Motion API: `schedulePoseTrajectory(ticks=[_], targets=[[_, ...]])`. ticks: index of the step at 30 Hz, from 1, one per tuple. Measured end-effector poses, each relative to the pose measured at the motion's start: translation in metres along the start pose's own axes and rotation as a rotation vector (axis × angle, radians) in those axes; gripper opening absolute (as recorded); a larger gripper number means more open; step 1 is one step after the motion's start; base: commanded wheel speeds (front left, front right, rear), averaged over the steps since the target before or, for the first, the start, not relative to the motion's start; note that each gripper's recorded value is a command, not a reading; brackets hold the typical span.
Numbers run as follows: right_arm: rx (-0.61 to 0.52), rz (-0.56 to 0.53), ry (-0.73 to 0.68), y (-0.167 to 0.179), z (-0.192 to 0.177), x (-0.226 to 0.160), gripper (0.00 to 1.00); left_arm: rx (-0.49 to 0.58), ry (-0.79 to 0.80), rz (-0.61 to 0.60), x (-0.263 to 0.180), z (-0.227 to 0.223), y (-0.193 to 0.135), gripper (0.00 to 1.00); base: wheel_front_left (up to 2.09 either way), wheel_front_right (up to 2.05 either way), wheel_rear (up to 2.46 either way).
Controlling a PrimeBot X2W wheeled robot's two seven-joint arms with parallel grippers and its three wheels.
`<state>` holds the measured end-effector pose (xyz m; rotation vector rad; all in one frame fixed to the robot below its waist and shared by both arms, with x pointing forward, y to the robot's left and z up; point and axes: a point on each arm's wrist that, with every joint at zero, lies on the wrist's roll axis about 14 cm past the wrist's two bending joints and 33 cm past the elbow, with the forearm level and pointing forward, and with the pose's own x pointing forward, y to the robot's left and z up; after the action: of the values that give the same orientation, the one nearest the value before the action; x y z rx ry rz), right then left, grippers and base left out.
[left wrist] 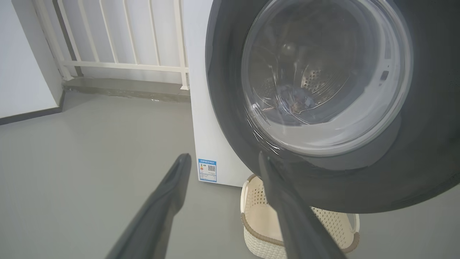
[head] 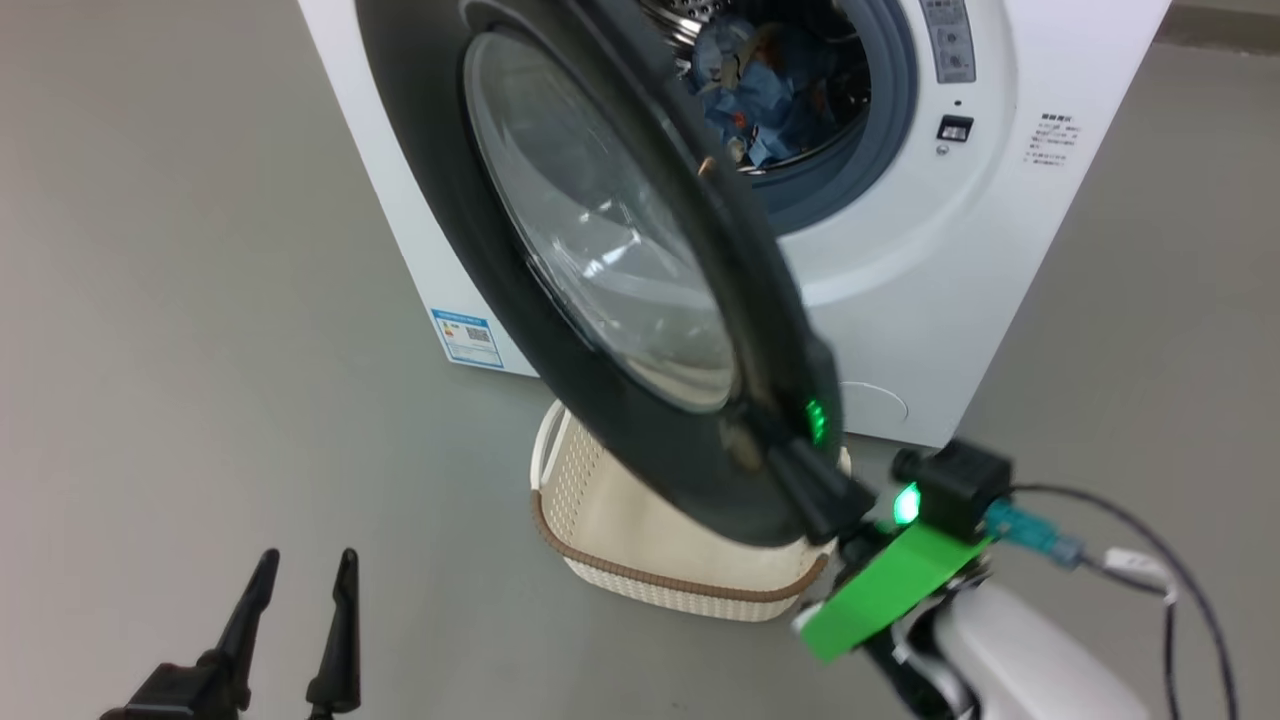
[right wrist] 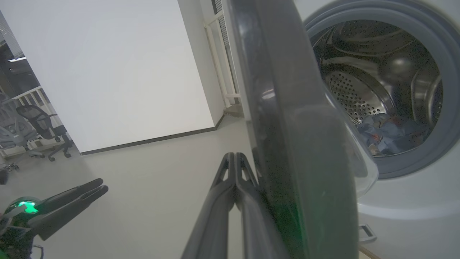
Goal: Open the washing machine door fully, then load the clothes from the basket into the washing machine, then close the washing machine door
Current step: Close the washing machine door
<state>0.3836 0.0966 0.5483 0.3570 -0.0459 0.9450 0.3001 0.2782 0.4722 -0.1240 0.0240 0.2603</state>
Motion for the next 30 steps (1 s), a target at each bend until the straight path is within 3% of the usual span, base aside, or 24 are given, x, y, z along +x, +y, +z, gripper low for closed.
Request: schedulePoseTrajectory(ticks=[9,19,30], targets=[[-0.033,-0.147,-0.057,-0.064,0.023,0.006,0.0,-0.01,0.002,-0.034,0.013,-0.001,-0.017,1.0,0.0,0.0,0.0],[-0.073,-0.213,-0.095,-0.112,0.038,0.027,0.0,-0.013,-0.005,-0.07,0.029,0.003,-0.035,1.0,0.0,0.0,0.0],[-0.054,-0.339,-0.188,-0.186,0.06,0.057,0.0,-0.008,0.005,-0.086,0.055,0.001,-0.044,1.0,0.0,0.0,0.0]])
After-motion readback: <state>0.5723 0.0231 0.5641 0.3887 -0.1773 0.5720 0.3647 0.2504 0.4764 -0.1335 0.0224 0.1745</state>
